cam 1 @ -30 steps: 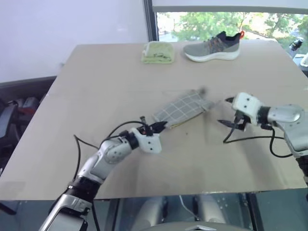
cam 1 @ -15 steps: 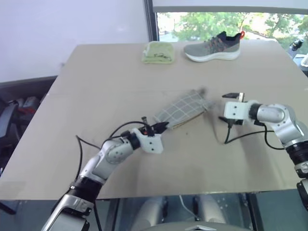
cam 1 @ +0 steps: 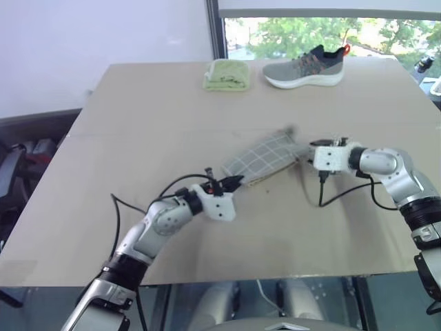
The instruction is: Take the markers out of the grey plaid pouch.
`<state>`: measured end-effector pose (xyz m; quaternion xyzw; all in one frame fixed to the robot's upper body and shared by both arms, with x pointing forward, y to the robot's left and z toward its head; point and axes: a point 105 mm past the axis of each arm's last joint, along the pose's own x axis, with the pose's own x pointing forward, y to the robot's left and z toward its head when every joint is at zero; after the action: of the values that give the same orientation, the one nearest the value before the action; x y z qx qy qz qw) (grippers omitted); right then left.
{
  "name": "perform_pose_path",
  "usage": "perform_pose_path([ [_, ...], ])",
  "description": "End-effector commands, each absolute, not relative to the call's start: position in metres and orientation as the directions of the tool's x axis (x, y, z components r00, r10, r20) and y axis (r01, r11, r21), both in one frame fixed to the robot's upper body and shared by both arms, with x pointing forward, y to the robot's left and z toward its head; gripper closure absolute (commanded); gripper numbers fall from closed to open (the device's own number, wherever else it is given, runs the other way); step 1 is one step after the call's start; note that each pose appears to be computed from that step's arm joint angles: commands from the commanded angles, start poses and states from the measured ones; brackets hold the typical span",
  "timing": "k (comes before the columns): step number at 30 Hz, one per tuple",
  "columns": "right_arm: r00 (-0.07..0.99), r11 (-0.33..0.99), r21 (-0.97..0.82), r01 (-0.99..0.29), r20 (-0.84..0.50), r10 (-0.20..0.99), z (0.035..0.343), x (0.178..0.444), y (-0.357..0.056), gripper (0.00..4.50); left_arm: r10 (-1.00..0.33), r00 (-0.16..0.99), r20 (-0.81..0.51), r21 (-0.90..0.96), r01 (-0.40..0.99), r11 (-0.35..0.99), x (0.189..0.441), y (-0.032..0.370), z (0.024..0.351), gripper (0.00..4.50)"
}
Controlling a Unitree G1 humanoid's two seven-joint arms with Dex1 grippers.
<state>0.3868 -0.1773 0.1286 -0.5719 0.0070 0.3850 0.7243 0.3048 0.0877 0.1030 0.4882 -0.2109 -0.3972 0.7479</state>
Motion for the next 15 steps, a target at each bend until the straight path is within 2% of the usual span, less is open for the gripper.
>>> perform_pose_path([
  [1, 0.717, 0.035, -0.848, -0.528, -0.424, 0.553, 0.142, 0.387, -0.179, 4.46, -0.809, 0.587, -0.034, 0.905, 0.362, 0.224, 0.304, 0.084, 0.113, 4.50],
  [8, 0.755, 0.045, -0.857, -0.513, -0.425, 0.500, 0.148, 0.386, -0.199, 4.49, -0.804, 0.594, -0.029, 0.903, 0.360, 0.234, 0.307, 0.085, 0.114, 4.50],
  [15, 0.814, 0.116, -0.858, -0.500, -0.420, 0.402, 0.152, 0.391, -0.225, 4.49, -0.799, 0.601, -0.016, 0.898, 0.359, 0.252, 0.311, 0.083, 0.115, 4.50],
])
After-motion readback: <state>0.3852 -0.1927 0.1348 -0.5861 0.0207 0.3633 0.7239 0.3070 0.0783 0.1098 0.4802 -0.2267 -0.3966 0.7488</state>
